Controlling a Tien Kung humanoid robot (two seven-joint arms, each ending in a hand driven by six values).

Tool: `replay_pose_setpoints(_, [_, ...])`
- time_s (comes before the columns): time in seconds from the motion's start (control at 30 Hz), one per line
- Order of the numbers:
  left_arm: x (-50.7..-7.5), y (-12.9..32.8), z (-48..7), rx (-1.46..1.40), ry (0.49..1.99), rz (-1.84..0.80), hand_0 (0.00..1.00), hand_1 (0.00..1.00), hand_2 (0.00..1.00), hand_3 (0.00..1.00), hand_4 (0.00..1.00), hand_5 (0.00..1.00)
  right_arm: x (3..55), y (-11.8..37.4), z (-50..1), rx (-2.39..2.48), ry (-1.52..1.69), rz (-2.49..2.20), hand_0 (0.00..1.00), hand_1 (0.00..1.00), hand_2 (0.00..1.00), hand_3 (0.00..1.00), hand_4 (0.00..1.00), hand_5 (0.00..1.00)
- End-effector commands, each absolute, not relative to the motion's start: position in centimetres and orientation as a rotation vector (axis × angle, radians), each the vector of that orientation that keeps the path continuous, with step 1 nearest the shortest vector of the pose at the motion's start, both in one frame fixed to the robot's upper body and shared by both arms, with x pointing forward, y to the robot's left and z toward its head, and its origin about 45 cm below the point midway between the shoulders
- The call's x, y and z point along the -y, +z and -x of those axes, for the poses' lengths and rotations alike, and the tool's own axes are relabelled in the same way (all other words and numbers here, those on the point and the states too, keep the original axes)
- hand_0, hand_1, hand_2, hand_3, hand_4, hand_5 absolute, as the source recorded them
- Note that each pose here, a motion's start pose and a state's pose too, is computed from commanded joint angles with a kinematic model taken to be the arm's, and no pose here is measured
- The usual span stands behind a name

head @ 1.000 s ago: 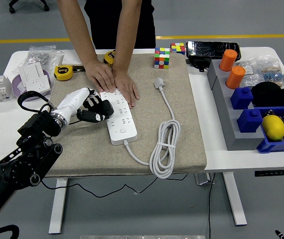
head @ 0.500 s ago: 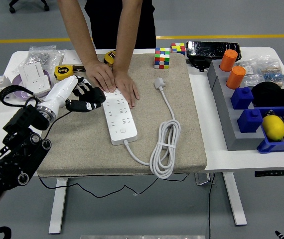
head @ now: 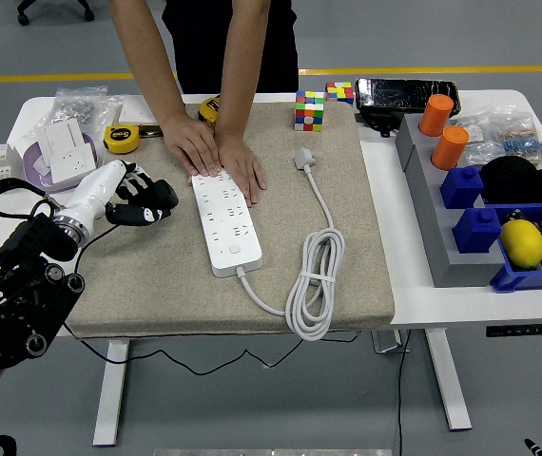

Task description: Pick up the plug,place it near the board,insert it into the board,press the button

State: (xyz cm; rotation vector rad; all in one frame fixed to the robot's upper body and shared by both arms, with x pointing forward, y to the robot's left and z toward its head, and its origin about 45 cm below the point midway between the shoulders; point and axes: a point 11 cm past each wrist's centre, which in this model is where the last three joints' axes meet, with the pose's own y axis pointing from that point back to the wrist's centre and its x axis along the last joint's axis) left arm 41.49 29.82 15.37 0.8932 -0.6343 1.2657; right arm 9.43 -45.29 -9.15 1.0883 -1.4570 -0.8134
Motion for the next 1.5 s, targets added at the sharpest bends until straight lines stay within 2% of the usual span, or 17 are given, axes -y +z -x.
replay_pose_setpoints(0.67, [-29.8,13.8,-41.1,0.599,1.250,-0.921,0.460,0.442,0.340,0.375,0.593,0.114,45.3,-9.1,-9.5,1.455,-0.812,-1.089,0.891,0.788,0.760,0.793,0.998,0.998])
replay_pose_setpoints(0.7, [-29.8,13.8,-41.1,0.597,1.249,-0.922,0.472,0.509,0.430,0.427,0.615,0.118,45.3,-9.2,-9.4,1.454,-0.812,-1.089,0.892,0.788,0.760,0.793,0.998,0.998])
replay_pose_setpoints(0.87, [-29.8,13.5,-40.9,0.593,1.242,-0.930,0.472,0.509,0.430,0.427,0.615,0.118,45.3,-9.2,-9.3,1.452,-0.812,-1.087,0.892,0.788,0.760,0.793,0.998,0.998])
replay_pose_setpoints(0.9, [-29.8,13.5,-40.9,0.592,1.241,-0.931,0.493,0.571,0.519,0.509,0.632,0.117,45.3,-9.2,-9.3,1.451,-0.812,-1.087,0.892,0.788,0.760,0.793,0.998,0.998])
replay_pose_setpoints(1.07, [-29.8,13.2,-40.8,0.586,1.233,-0.939,0.493,0.571,0.519,0.509,0.632,0.117,45.3,-9.2,-9.3,1.449,-0.812,-1.087,0.892,0.788,0.760,0.793,0.998,0.998])
replay_pose_setpoints(1.1, [-29.9,13.2,-40.7,0.585,1.231,-0.940,0.564,0.706,0.588,0.559,0.698,0.153,45.3,-9.2,-9.2,1.449,-0.812,-1.087,0.891,0.788,0.760,0.793,0.998,0.998])
replay_pose_setpoints(1.27, [-29.9,13.1,-40.7,0.580,1.229,-0.941,0.564,0.706,0.588,0.559,0.698,0.153,45.3,-9.2,-9.2,1.447,-0.812,-1.086,0.891,0.788,0.760,0.793,0.998,0.998])
replay_pose_setpoints(1.3, [-29.9,13.1,-40.7,0.579,1.229,-0.940,0.609,0.744,0.643,0.580,0.795,0.215,45.3,-9.2,-9.2,1.448,-0.812,-1.086,0.892,0.788,0.760,0.793,0.998,0.998])
replay_pose_setpoints(1.47, [-30.0,13.1,-40.7,0.577,1.230,-0.938,0.609,0.744,0.643,0.580,0.795,0.215,45.3,-9.2,-9.2,1.447,-0.812,-1.086,0.892,0.788,0.760,0.793,0.998,0.998])
replay_pose_setpoints(1.5, [-30.0,13.1,-40.7,0.576,1.230,-0.937,0.649,0.775,0.726,0.630,0.897,0.266,45.3,-9.2,-9.2,1.447,-0.812,-1.086,0.891,0.788,0.760,0.792,0.998,0.998])
